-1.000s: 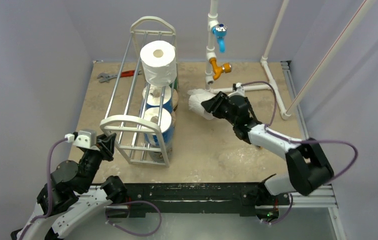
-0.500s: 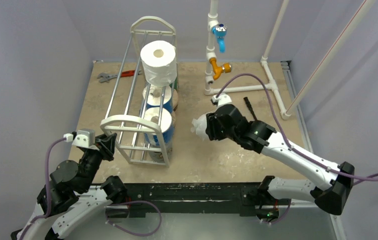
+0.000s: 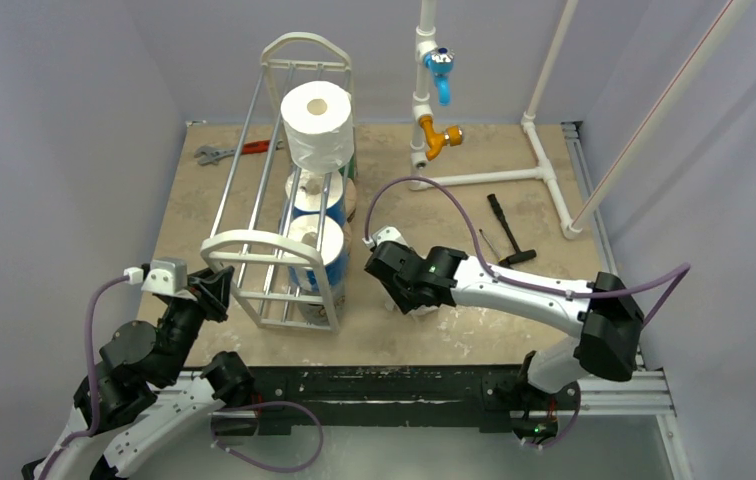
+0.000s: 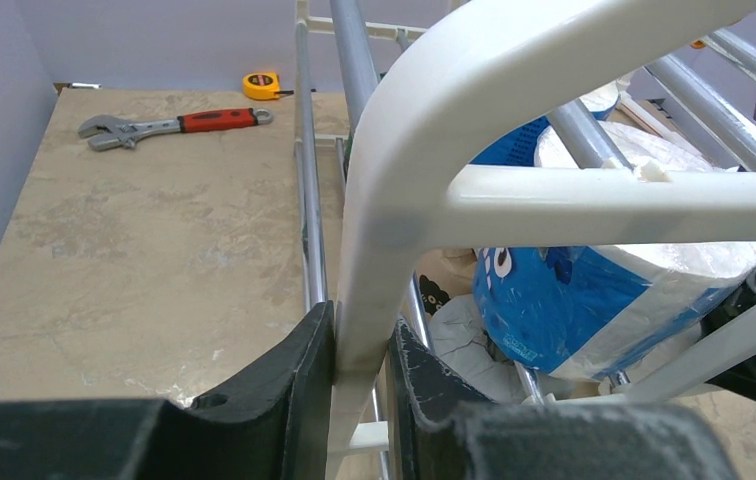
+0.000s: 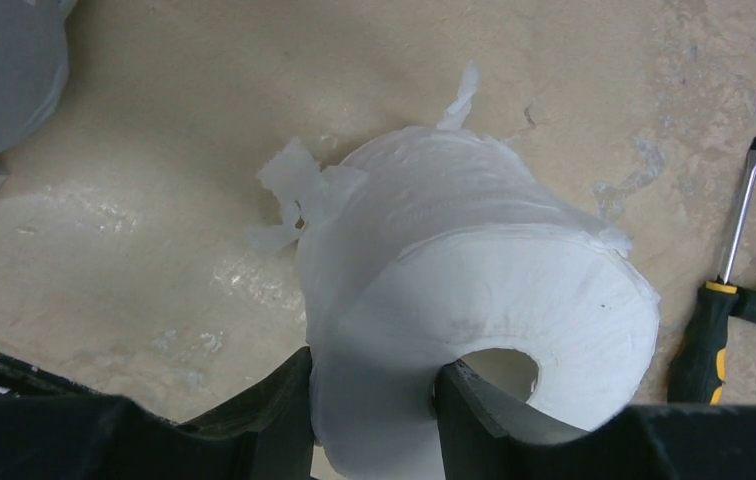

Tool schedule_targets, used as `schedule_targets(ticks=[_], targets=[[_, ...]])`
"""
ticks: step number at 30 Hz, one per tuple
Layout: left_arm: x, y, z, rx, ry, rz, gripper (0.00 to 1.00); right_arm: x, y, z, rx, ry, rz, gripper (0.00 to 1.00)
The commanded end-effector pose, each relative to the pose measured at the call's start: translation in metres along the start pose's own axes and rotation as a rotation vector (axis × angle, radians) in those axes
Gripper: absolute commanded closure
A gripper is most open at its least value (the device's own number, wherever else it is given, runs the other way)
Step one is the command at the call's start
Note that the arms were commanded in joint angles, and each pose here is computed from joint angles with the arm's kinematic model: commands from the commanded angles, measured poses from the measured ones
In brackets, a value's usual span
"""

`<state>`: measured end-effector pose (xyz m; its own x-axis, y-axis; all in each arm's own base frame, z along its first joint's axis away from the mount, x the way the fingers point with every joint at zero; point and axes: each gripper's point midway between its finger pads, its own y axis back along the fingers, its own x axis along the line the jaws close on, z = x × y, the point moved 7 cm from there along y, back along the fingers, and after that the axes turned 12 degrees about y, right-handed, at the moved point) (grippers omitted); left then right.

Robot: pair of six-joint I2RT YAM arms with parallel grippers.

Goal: Place and organize the paper towels onto the shelf
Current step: Move the paper towel to the center of the board.

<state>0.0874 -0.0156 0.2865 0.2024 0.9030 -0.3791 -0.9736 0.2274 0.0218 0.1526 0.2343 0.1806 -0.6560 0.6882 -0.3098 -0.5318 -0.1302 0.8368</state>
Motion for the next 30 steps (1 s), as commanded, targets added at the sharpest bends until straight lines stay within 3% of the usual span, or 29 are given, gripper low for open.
schedule_targets(ticks=[1, 3, 5, 7, 10, 14, 19, 23, 30], targets=[[-0.009, 0.001, -0.004, 0.025, 0.113, -0.053, 0.97, 0.0, -0.002, 0.015, -0.061, 0.002, -0.01, 0.62], [-0.009, 0.003, -0.004, 0.03, 0.116, -0.05, 0.93, 0.002, -0.003, 0.013, -0.053, 0.003, 0.001, 0.53], [-0.008, 0.005, -0.003, 0.038, 0.116, -0.049, 0.88, 0.002, -0.002, 0.013, -0.05, 0.005, 0.006, 0.35], [-0.007, 0.007, -0.002, 0.045, 0.118, -0.046, 0.73, 0.0, 0.003, 0.013, -0.056, -0.003, 0.005, 0.22], [-0.003, 0.01, -0.002, 0.046, 0.128, -0.029, 0.55, -0.002, 0.018, 0.017, -0.09, -0.038, 0.051, 0.11], [0.004, 0.017, 0.001, 0.034, 0.148, -0.006, 0.47, -0.016, 0.055, 0.022, -0.21, -0.145, 0.102, 0.02], [0.014, 0.029, 0.005, 0.009, 0.17, 0.004, 0.45, -0.069, 0.086, 0.013, -0.362, -0.46, 0.064, 0.01], [0.017, 0.036, 0.006, 0.011, 0.176, -0.013, 0.44, -0.103, 0.082, -0.014, -0.434, -0.706, 0.003, 0.01], [0.02, 0.038, 0.001, 0.02, 0.163, -0.016, 0.42, -0.084, 0.038, -0.044, -0.37, -0.789, 0.114, 0.04]])
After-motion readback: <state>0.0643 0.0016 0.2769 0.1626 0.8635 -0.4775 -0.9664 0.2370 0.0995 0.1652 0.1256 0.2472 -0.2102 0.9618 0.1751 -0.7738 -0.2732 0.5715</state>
